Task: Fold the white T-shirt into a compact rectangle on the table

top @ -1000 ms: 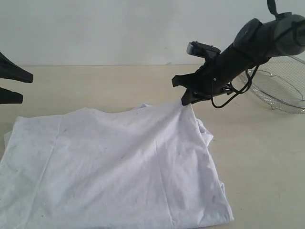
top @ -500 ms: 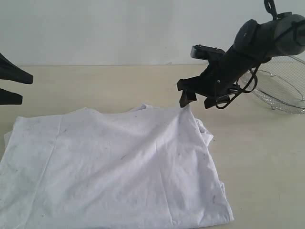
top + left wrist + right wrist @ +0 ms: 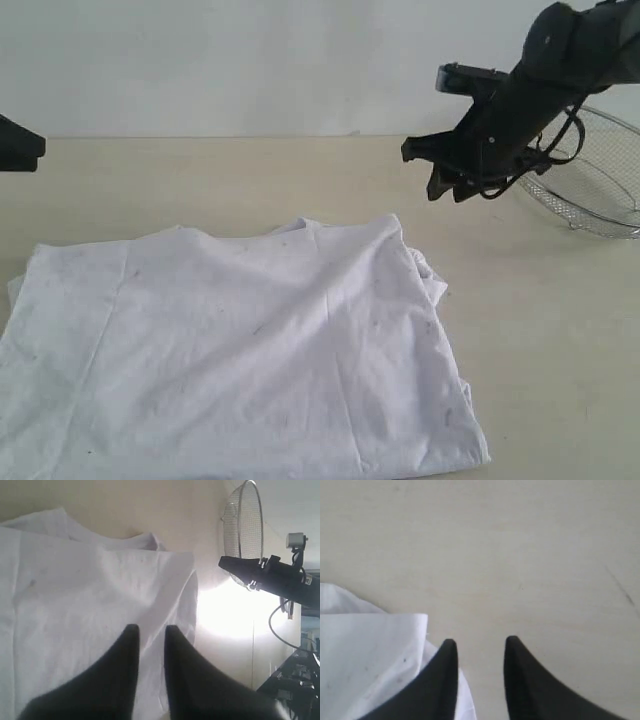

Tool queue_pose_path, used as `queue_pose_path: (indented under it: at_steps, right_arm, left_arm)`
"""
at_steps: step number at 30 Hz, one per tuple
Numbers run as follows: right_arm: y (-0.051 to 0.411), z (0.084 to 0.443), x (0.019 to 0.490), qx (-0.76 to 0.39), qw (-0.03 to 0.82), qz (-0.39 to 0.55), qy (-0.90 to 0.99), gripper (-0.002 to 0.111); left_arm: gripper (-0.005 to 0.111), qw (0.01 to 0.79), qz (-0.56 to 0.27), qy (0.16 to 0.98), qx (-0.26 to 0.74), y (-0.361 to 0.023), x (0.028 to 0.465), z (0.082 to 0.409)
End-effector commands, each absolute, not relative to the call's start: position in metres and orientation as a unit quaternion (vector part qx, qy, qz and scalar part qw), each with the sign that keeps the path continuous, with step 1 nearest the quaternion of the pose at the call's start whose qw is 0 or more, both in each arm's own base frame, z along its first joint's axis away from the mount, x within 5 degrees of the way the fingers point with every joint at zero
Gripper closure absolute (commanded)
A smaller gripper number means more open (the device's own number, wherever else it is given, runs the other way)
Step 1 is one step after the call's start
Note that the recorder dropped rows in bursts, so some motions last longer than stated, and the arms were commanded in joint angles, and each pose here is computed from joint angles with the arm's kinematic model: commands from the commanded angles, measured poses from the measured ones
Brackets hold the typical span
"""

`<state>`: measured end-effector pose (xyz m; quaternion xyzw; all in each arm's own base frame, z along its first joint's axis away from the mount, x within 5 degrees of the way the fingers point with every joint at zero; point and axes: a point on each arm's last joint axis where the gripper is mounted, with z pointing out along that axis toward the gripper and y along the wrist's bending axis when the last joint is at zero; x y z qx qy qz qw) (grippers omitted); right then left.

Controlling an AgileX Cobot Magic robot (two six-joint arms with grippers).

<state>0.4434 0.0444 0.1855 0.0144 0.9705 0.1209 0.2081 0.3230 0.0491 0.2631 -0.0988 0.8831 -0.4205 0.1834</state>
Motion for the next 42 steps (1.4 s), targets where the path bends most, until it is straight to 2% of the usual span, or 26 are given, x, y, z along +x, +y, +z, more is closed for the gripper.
queue_pose_path:
  at_steps: [1, 2, 9, 16, 23, 29, 36, 42]
  right_arm:
    - [0.041, 0.212, 0.437, 0.021, 0.224, 0.124, 0.966, 0.105]
    - [0.041, 0.216, 0.436, 0.020, 0.226, 0.124, 0.966, 0.108]
    - [0.045, 0.230, 0.422, 0.004, 0.210, 0.145, 0.967, 0.108]
    - [0.045, 0.226, 0.378, 0.026, 0.200, 0.161, 0.966, 0.108]
    - [0.053, 0.219, 0.320, 0.010, 0.192, 0.225, 0.955, 0.108]
    - [0.051, 0.226, 0.278, -0.004, 0.203, 0.222, 0.954, 0.108]
    - [0.048, 0.225, 0.243, -0.017, 0.210, 0.214, 0.954, 0.108]
    - [0.047, 0.213, 0.236, -0.006, 0.202, 0.210, 0.957, 0.108]
  left_arm:
    - [0.102, 0.210, -0.418, 0.880, -0.087, 0.045, 0.315, 0.285]
    - [0.102, 0.210, -0.417, 0.880, -0.089, 0.044, 0.313, 0.287]
    - [0.102, 0.209, -0.406, 0.886, -0.086, 0.035, 0.286, 0.292]
    - [0.102, 0.204, -0.396, 0.893, -0.068, 0.025, 0.258, 0.286]
    - [0.102, 0.281, -0.414, 0.864, -0.054, 0.013, 0.239, 0.303]
    - [0.102, 0.340, -0.415, 0.843, -0.037, 0.006, 0.226, 0.314]
    - [0.102, 0.351, -0.413, 0.839, -0.042, 0.000, 0.210, 0.308]
    - [0.102, 0.349, -0.409, 0.842, -0.038, -0.003, 0.202, 0.298]
